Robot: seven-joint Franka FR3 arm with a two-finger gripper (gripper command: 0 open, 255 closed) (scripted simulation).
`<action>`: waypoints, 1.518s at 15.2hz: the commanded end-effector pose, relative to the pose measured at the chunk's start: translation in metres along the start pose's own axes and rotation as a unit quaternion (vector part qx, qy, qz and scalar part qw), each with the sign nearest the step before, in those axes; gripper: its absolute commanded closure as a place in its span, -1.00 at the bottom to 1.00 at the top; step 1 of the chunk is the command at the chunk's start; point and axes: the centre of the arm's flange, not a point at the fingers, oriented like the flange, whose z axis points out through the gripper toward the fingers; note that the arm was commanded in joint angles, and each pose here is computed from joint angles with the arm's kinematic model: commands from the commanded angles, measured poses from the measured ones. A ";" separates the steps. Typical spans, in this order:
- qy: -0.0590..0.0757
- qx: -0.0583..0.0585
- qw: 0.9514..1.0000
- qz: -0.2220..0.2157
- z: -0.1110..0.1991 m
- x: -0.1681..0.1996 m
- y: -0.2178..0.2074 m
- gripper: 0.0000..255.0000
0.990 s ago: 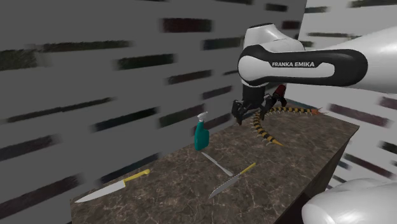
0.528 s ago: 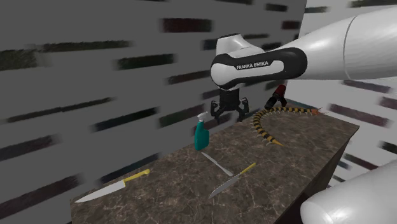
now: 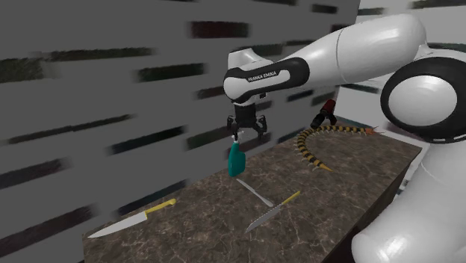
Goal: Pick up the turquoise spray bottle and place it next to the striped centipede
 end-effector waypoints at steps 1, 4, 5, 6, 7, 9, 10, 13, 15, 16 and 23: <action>-0.004 -0.002 0.999 0.033 0.010 0.017 -0.020 -1.00; -0.009 -0.005 0.997 0.079 0.020 0.046 -0.048 -1.00; -0.011 -0.006 0.995 0.094 0.024 0.055 -0.057 -1.00; -0.012 -0.007 0.994 0.110 0.028 0.066 -0.065 -1.00; -0.014 -0.008 0.992 0.125 0.032 0.076 -0.074 -1.00; -0.017 -0.010 0.988 0.155 0.039 0.097 -0.089 -1.00; -0.019 -0.011 0.985 0.170 0.043 0.108 -0.096 -1.00; -0.020 -0.012 0.983 0.183 0.057 0.117 -0.102 -1.00; -0.020 -0.012 0.983 0.183 0.068 0.117 -0.102 -1.00; -0.020 -0.012 0.983 0.183 0.073 0.117 -0.102 -1.00; -0.020 -0.012 0.983 0.183 0.087 0.116 -0.101 -1.00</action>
